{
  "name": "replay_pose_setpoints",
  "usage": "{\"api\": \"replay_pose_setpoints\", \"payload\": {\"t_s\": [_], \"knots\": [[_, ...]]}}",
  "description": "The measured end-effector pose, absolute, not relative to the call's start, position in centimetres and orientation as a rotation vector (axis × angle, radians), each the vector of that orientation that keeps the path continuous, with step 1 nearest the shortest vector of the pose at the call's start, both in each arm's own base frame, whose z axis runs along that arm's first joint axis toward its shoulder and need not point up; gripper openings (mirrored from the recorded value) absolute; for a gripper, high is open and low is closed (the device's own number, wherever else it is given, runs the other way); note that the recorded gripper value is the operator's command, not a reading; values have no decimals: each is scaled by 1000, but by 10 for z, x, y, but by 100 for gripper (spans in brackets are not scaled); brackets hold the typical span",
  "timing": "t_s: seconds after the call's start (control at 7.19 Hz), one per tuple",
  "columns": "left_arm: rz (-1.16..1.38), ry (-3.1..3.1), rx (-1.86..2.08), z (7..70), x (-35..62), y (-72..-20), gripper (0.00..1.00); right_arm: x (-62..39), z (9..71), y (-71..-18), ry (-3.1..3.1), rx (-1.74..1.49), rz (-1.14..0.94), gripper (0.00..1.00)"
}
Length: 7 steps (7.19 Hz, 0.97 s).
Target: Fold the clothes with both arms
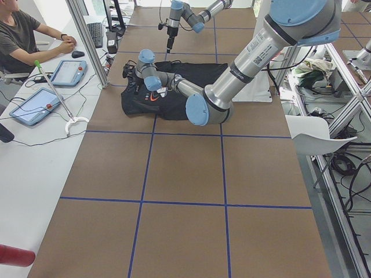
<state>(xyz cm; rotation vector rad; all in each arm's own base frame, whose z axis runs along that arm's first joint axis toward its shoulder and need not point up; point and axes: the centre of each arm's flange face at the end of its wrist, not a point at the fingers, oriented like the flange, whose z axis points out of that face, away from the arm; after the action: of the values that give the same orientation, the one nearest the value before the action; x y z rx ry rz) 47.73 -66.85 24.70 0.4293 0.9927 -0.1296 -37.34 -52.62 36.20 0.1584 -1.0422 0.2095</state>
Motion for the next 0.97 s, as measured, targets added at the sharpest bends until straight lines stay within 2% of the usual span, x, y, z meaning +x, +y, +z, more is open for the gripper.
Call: {"api": "replay_pose_setpoints", "payload": {"t_s": [0.28, 0.42, 0.7, 0.97], "knots": [[-139, 1060, 449, 235, 448, -637, 100, -399, 338, -507, -1073, 115, 334, 100], [-131, 1104, 441, 245, 424, -606, 100, -419, 319, -476, -1084, 82, 416, 99], [-127, 1163, 404, 261, 386, -558, 100, -449, 290, -373, -1005, 0, 529, 97], [-132, 1173, 388, 266, 378, -547, 100, -457, 295, -252, -902, -2, 575, 92]]}}
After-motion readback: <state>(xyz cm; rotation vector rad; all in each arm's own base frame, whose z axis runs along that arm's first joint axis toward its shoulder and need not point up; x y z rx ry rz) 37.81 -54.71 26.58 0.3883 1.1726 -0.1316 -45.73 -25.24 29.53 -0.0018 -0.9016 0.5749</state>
